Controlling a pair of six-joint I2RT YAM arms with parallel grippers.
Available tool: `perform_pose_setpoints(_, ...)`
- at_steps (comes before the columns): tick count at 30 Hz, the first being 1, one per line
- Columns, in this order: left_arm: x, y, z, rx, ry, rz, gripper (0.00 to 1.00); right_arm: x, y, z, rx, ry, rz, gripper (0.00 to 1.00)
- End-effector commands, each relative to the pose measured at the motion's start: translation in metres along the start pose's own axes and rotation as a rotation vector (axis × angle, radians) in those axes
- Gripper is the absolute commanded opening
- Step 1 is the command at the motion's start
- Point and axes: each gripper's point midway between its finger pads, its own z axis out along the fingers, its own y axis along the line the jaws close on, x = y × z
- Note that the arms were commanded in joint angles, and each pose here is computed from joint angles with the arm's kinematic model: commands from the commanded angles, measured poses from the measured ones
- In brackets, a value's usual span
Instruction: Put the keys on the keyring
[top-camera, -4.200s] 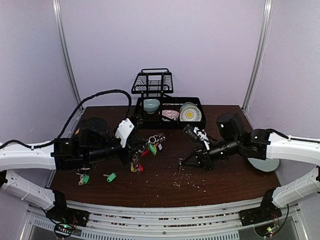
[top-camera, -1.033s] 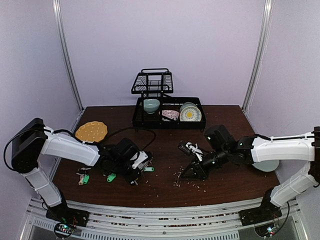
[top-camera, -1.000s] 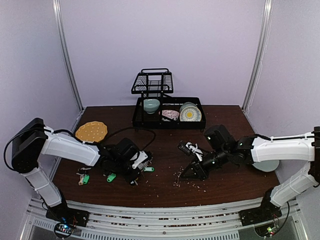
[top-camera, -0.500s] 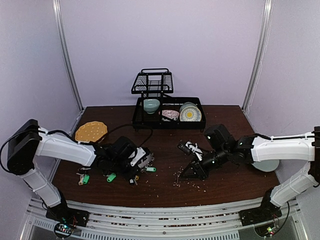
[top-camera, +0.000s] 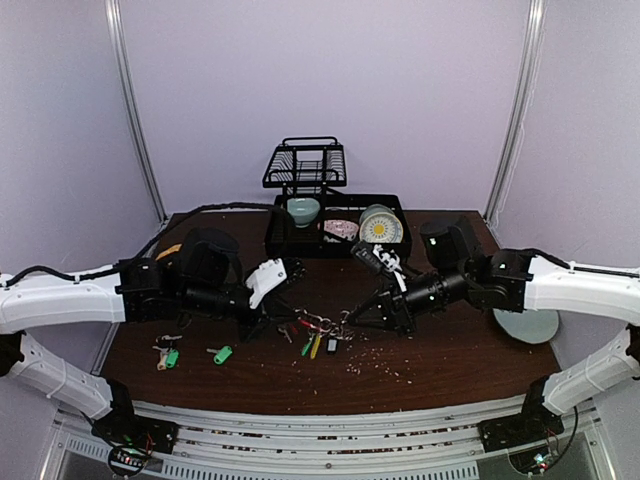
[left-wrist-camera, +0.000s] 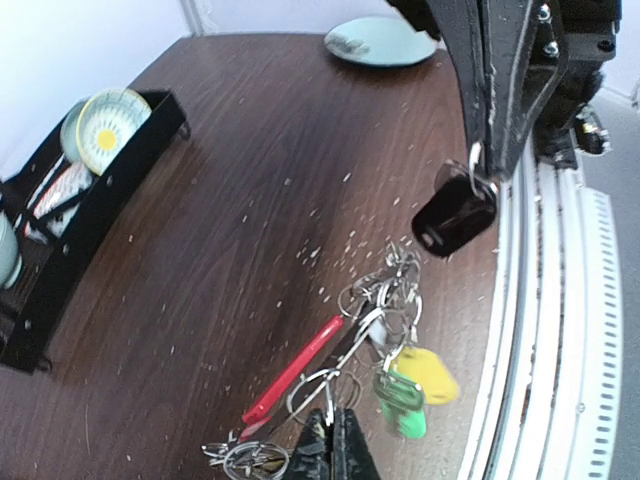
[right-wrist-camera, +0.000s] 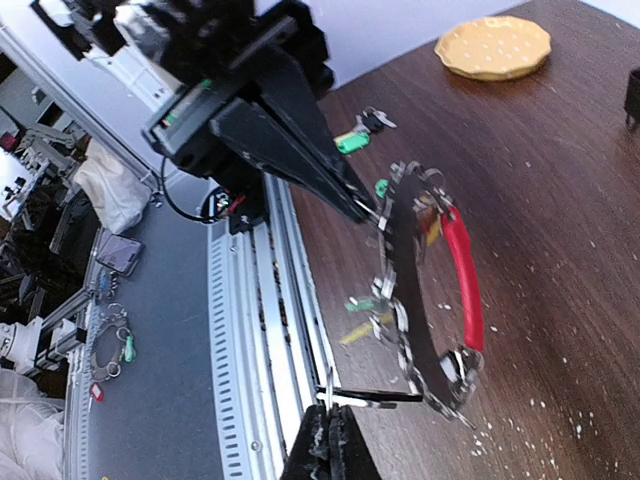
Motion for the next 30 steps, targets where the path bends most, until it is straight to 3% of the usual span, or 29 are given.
perform_pose_setpoints(1,-0.038,-0.017,-0.018,0.098,-0.125,0.052,0.0,-0.035,0.046,-0.014,-0.122,-0.107,-0.089,0.0)
perform_pose_setpoints(7,-0.022,-0.008,-0.01,0.044,-0.078,0.037,0.0,-0.034,0.044,-0.013,-0.107,-0.112,-0.071,0.0)
perform_pose_setpoints(11,0.039,0.032,0.022,-0.134,0.097,-0.068,0.0,-0.031,0.037,-0.006,-0.089,-0.11,-0.064,0.0)
perform_pose_setpoints(20,0.138,0.003,0.07,0.069,0.367,-0.195,0.0,-0.011,0.017,0.012,-0.046,-0.049,-0.025,0.0)
perform_pose_setpoints(27,0.157,-0.029,0.06,0.227,0.401,-0.242,0.01,-0.003,0.011,0.021,-0.043,-0.017,-0.017,0.0)
perform_pose_setpoints(30,0.162,-0.032,0.056,0.233,0.39,-0.266,0.15,-0.001,0.009,0.024,-0.042,-0.005,-0.017,0.0)
